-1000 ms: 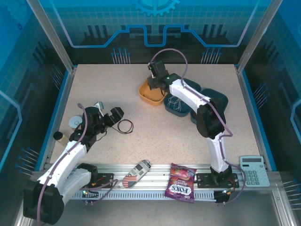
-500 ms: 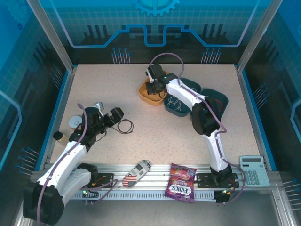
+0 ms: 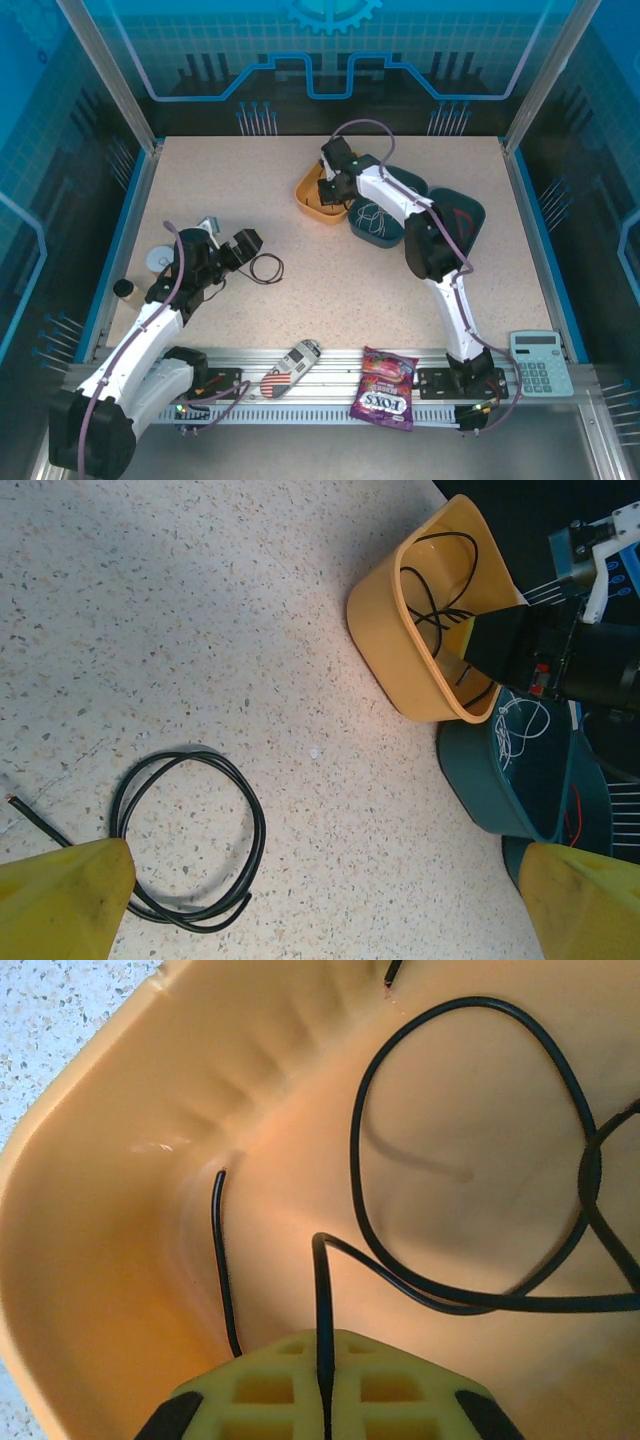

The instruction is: Untangle the cables

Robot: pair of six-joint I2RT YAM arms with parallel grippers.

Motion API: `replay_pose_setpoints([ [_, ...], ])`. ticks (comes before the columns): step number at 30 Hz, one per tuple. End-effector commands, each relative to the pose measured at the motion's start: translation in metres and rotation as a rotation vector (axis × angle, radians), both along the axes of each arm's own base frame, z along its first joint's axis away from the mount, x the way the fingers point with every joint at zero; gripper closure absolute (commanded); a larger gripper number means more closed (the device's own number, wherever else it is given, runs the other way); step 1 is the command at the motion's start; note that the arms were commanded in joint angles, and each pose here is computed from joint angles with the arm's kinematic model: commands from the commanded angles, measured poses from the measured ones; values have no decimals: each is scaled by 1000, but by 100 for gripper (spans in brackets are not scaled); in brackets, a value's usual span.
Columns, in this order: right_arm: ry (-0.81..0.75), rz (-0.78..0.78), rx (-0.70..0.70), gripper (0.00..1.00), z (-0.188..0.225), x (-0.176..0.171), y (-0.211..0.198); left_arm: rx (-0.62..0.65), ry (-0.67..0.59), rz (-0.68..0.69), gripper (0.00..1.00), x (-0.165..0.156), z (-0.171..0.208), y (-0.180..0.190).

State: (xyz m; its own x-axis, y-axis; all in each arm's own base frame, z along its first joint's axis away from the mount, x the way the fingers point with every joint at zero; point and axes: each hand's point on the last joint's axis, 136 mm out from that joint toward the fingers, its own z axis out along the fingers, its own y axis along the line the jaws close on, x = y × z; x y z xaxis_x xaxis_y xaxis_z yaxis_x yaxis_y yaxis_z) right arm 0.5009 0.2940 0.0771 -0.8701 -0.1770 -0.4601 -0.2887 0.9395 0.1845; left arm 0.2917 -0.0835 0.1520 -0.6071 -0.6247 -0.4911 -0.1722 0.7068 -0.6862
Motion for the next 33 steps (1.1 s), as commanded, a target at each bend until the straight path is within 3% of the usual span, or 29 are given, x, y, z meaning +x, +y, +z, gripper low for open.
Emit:
replay_pose_setpoints([
  [1,14,-2,-6,85,8,-1,-5,36,20,11,1,-5,-7,7],
  [7,-85,-6,-19,67,52,-3,-11,45,12,16,1,-7,-5,9],
  [19,-192,29,5,65,110,-44,2,73,12,47,1,-8,-7,16],
  [25,-178,174,-11,65,103,-101,48,107,22,105,1,-13,-12,28],
  [33,-82,297,-116,65,59,-167,101,103,18,139,1,-17,-13,33],
])
